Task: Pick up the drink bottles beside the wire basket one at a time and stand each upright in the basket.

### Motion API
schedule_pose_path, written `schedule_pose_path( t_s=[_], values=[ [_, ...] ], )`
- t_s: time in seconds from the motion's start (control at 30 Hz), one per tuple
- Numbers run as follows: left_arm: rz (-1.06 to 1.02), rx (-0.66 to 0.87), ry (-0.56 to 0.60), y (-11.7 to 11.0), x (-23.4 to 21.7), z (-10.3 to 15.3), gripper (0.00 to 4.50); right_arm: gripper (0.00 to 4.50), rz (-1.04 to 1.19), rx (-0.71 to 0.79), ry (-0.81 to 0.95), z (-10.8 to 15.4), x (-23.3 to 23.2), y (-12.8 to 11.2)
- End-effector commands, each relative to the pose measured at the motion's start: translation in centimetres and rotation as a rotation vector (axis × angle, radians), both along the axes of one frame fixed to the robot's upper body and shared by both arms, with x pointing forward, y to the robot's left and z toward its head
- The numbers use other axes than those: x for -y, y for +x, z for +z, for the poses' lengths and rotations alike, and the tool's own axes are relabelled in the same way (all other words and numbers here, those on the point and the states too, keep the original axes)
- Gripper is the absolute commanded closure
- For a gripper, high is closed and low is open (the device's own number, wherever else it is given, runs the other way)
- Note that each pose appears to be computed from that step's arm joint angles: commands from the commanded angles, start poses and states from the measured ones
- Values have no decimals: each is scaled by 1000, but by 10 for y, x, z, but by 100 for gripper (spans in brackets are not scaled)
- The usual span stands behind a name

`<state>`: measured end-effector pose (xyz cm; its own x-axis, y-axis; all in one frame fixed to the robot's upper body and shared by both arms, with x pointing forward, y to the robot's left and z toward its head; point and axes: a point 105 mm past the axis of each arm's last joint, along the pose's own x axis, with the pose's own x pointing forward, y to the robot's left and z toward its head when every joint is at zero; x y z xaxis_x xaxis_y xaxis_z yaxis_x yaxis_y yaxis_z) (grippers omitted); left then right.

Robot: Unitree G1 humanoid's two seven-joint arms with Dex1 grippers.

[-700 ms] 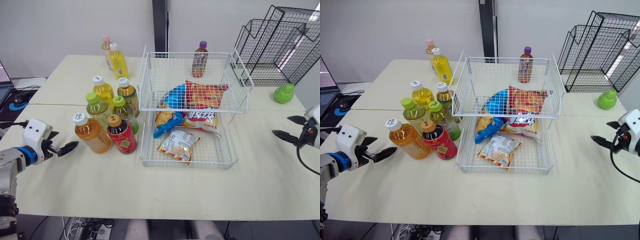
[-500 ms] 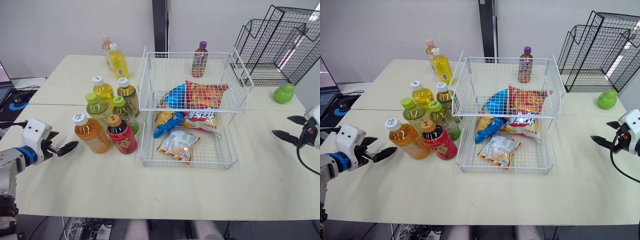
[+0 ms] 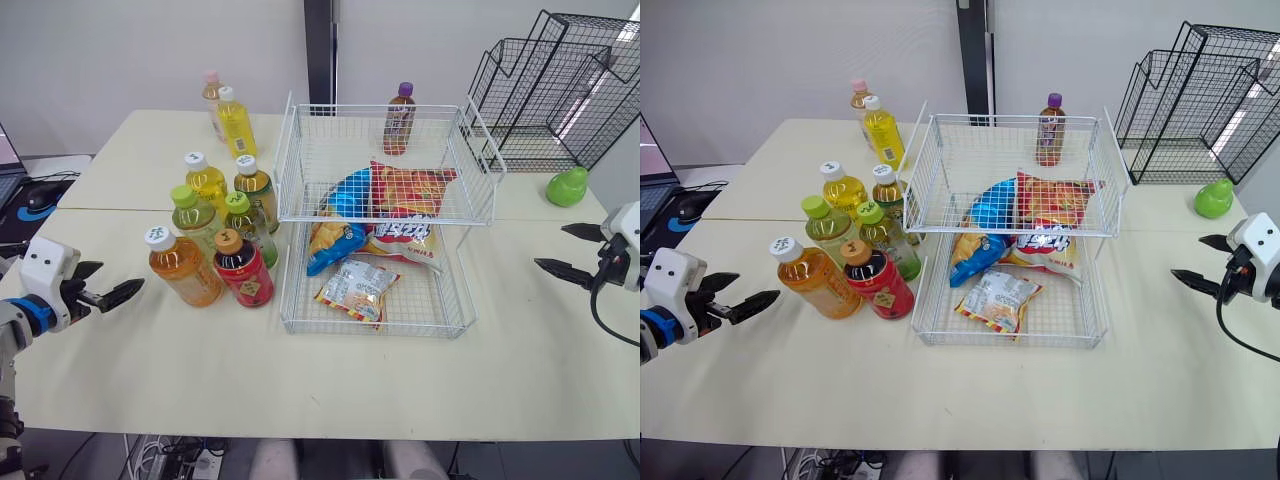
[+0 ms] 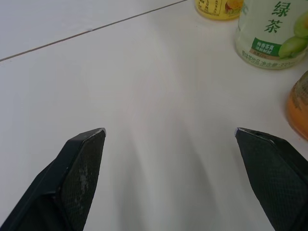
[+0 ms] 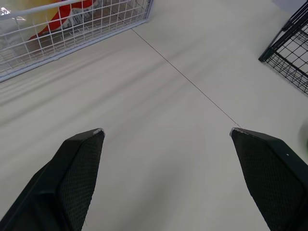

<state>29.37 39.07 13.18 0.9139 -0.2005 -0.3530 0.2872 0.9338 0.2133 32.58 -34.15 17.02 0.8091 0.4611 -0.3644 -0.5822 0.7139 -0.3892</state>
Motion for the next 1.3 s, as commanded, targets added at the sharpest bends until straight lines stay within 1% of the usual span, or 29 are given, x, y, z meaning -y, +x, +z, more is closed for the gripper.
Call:
schedule_pose_path(
  t_s=[0.03, 0.2, 0.33, 0.43, 0.53, 0.63, 0.67, 0.8, 0.87, 0.97, 1.07, 1.13, 1.23, 1.3],
  values=[
    [15, 62, 31, -2, -9, 22, 3, 0, -4, 53, 13, 19, 3, -1],
    [20, 72, 34, -5, -12, 24, 3, 0, 5, 58, -1, 18, 1, -3],
    [8, 95, 17, -5, -8, 30, 3, 0, 7, 82, -27, 19, -1, -2],
    [-16, 105, -1, -4, -1, 34, 3, 0, 33, 112, 0, 28, -9, -6],
    [-34, 105, -16, -3, 4, 35, 3, 0, 85, 198, 27, 53, -25, -16],
    [-42, 108, -25, -3, 9, 36, 3, 0, 178, 301, 39, 85, -49, -37],
    [-42, 108, -26, -4, 9, 37, 3, 0, 200, 319, 46, 92, -56, -43],
    [-36, 105, -38, -10, 10, 37, 3, 0, 379, 340, 111, 127, -106, -74],
    [-31, 104, -44, -13, 11, 37, 3, 0, 461, 332, 136, 136, -128, -82],
    [-41, 116, -44, -22, 16, 44, 3, 0, 667, 295, 163, 137, -172, -87],
    [-49, 124, -45, -32, 23, 51, 3, 0, 772, 269, 184, 136, -193, -87],
    [-59, 125, -46, -44, 29, 58, 3, 0, 859, 246, 219, 134, -209, -88],
    [-79, 138, -93, -67, 45, 75, 3, 0, 959, 204, 256, 123, -227, -87],
    [-90, 137, -135, -77, 58, 82, 3, 0, 991, 186, 255, 116, -232, -84]
  ],
)
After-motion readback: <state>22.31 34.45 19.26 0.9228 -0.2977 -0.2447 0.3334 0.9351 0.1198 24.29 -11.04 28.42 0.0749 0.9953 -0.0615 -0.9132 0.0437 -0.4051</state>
